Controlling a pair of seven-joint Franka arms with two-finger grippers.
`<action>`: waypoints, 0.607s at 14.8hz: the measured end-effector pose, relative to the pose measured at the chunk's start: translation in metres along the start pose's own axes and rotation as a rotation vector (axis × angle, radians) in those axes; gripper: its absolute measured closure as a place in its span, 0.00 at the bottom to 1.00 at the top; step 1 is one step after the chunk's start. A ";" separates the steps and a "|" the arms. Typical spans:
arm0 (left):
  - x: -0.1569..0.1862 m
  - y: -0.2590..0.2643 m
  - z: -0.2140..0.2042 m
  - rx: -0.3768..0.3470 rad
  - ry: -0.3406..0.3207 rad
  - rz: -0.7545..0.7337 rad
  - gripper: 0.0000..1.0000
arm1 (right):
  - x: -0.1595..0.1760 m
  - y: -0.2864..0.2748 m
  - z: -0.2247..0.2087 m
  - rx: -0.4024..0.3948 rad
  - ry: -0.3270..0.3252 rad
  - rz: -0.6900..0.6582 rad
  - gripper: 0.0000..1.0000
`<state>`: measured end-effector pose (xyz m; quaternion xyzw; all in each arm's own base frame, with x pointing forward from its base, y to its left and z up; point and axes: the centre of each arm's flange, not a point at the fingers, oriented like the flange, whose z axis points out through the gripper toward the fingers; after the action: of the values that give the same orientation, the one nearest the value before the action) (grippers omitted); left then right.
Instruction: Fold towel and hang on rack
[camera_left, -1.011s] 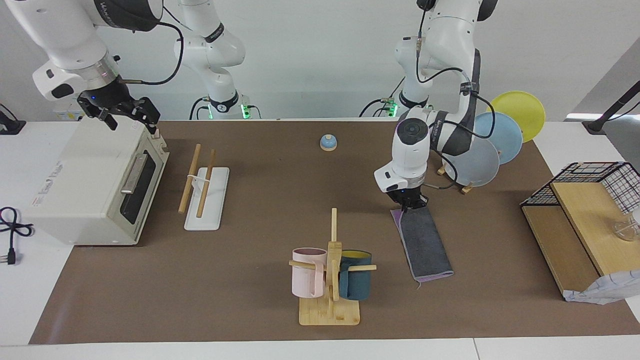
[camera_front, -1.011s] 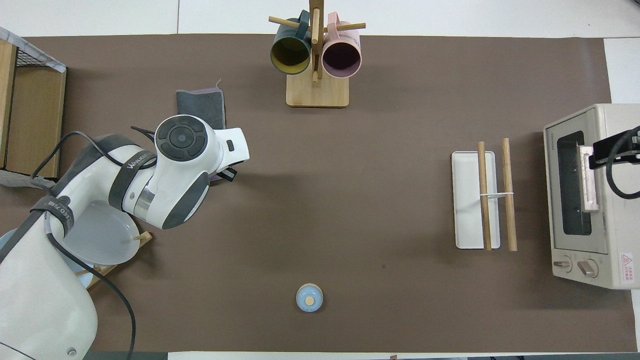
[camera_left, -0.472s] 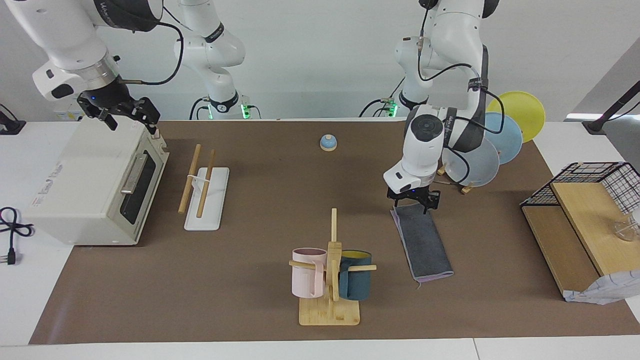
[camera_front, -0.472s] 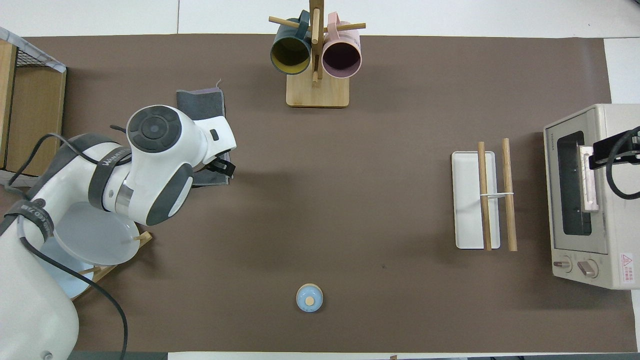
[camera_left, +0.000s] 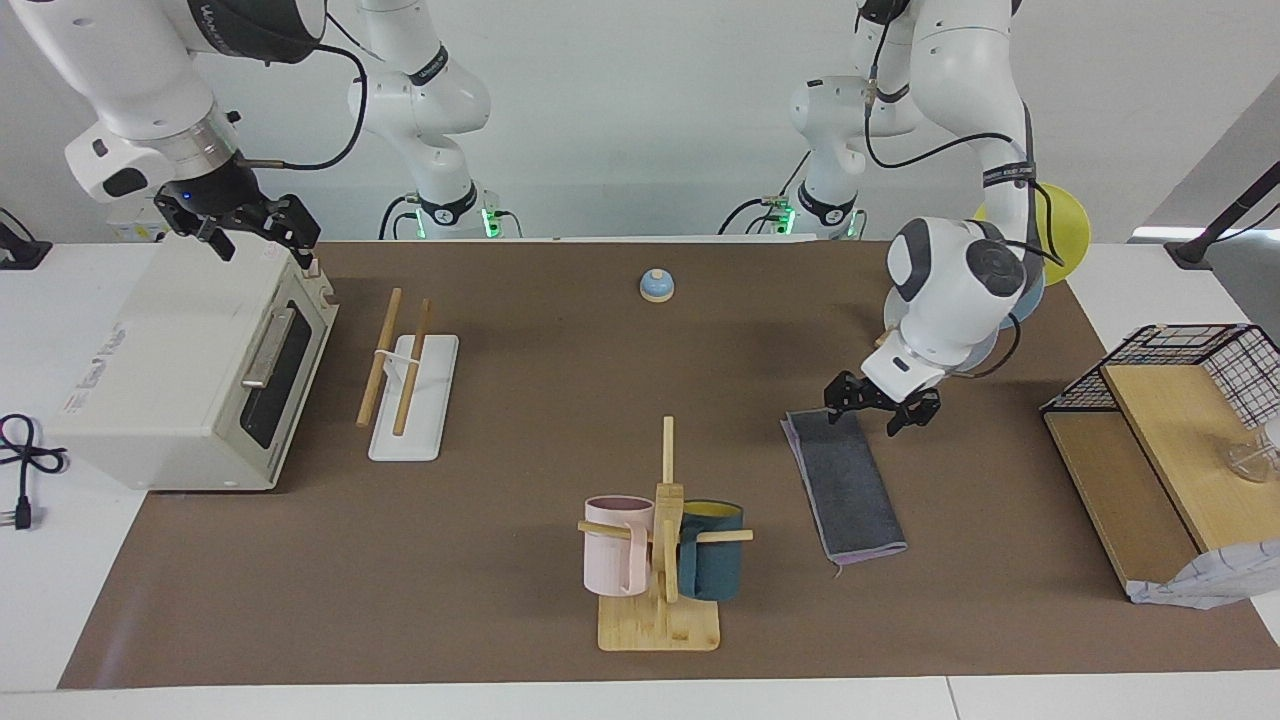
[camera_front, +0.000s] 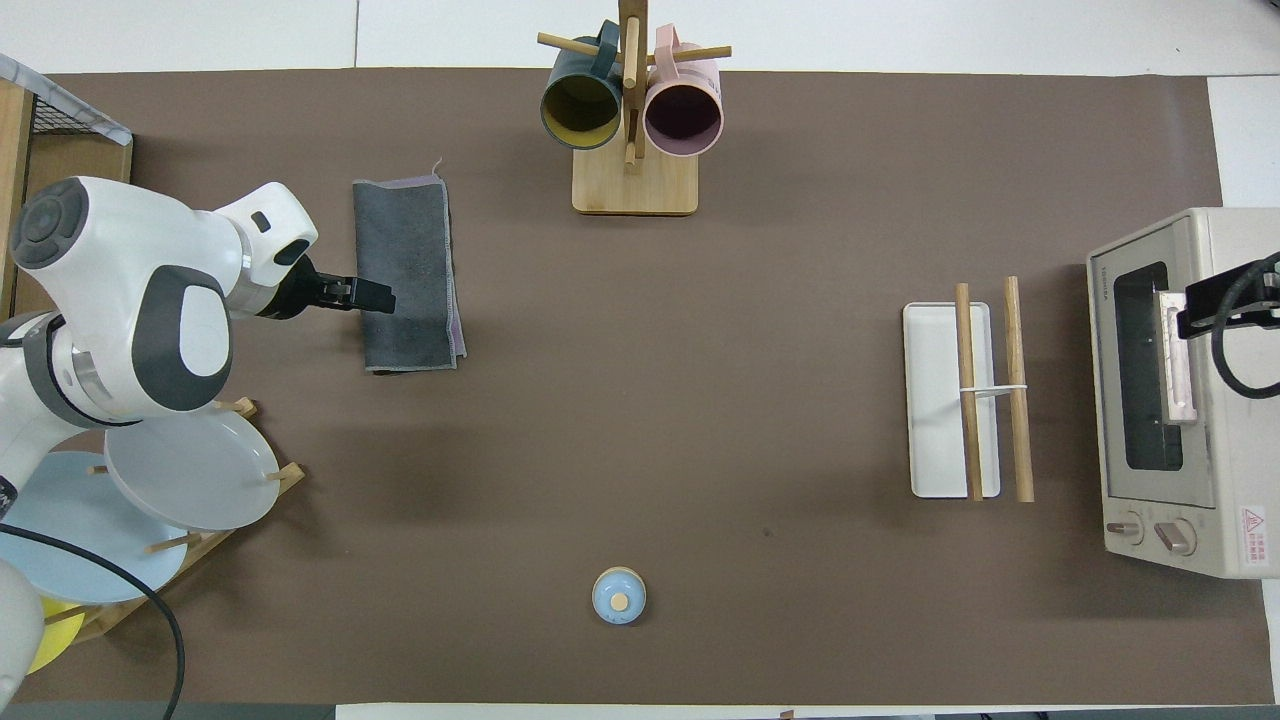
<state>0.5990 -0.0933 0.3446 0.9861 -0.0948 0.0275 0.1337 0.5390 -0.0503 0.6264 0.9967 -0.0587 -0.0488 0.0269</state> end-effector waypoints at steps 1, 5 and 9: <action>-0.002 -0.008 0.009 -0.019 -0.002 -0.015 0.00 | 0.000 0.000 0.000 0.000 0.000 0.000 0.00; -0.006 -0.019 0.042 -0.082 -0.028 -0.083 0.07 | 0.000 0.000 0.000 0.000 0.000 0.000 0.00; -0.007 -0.018 0.045 -0.109 -0.027 -0.110 0.15 | 0.000 0.001 0.000 0.000 0.000 0.002 0.00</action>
<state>0.5966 -0.0868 0.2957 0.9813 -0.0436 0.0017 0.1875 0.5389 -0.0515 0.6264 0.9967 -0.0598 -0.0488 0.0269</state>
